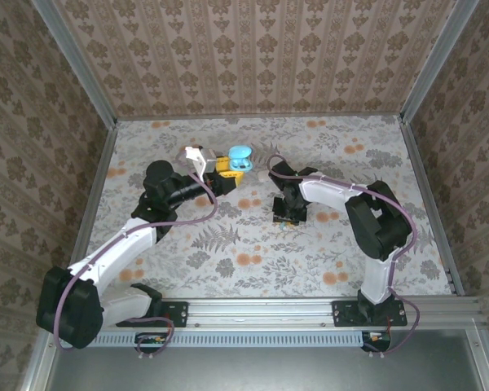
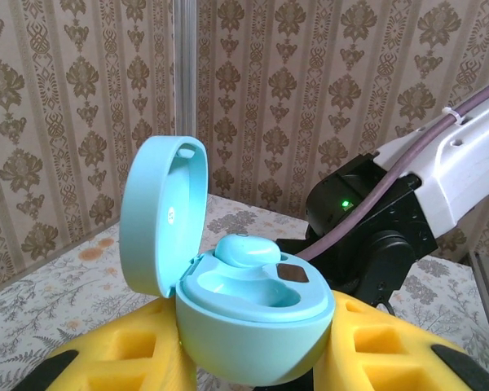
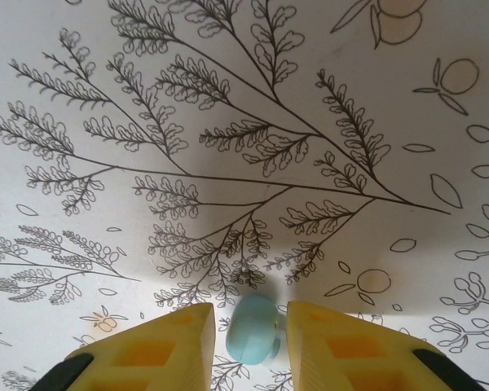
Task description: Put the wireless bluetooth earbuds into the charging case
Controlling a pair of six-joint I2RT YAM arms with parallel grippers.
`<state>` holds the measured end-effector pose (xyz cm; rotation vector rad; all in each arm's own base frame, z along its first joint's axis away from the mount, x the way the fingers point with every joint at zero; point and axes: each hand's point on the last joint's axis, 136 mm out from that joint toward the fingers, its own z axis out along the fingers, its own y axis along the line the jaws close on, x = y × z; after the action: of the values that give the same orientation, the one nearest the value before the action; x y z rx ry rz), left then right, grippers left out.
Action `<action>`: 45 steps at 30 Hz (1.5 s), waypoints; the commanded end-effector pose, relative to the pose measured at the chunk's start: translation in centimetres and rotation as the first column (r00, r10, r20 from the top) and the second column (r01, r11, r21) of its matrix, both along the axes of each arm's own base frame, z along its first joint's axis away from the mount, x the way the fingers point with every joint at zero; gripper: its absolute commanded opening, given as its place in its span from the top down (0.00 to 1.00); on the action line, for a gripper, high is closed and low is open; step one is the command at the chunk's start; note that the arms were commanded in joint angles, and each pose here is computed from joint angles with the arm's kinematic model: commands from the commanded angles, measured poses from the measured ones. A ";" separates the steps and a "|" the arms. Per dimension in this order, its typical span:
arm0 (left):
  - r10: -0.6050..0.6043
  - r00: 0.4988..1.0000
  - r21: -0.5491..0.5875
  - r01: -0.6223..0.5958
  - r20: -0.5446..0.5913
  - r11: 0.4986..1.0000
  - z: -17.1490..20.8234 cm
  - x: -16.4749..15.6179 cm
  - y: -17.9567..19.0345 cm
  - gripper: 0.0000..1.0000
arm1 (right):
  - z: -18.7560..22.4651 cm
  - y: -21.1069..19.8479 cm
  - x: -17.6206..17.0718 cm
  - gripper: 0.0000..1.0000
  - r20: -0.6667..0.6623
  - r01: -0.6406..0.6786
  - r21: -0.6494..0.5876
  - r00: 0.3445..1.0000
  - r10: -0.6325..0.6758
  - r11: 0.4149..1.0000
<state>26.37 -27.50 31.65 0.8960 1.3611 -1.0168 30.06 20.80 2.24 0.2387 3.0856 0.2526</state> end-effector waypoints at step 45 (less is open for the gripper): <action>-0.029 0.999 -0.015 0.030 0.036 0.999 1.1 0.2 -1.3 0.73 | 32.2 4.2 -0.1 0.76 0.506 -0.399 0.819 0.841 -0.191 0.413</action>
<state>26.80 -28.26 30.47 0.9002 1.3948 -1.0288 31.37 24.34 29.99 0.0611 2.1754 1.5520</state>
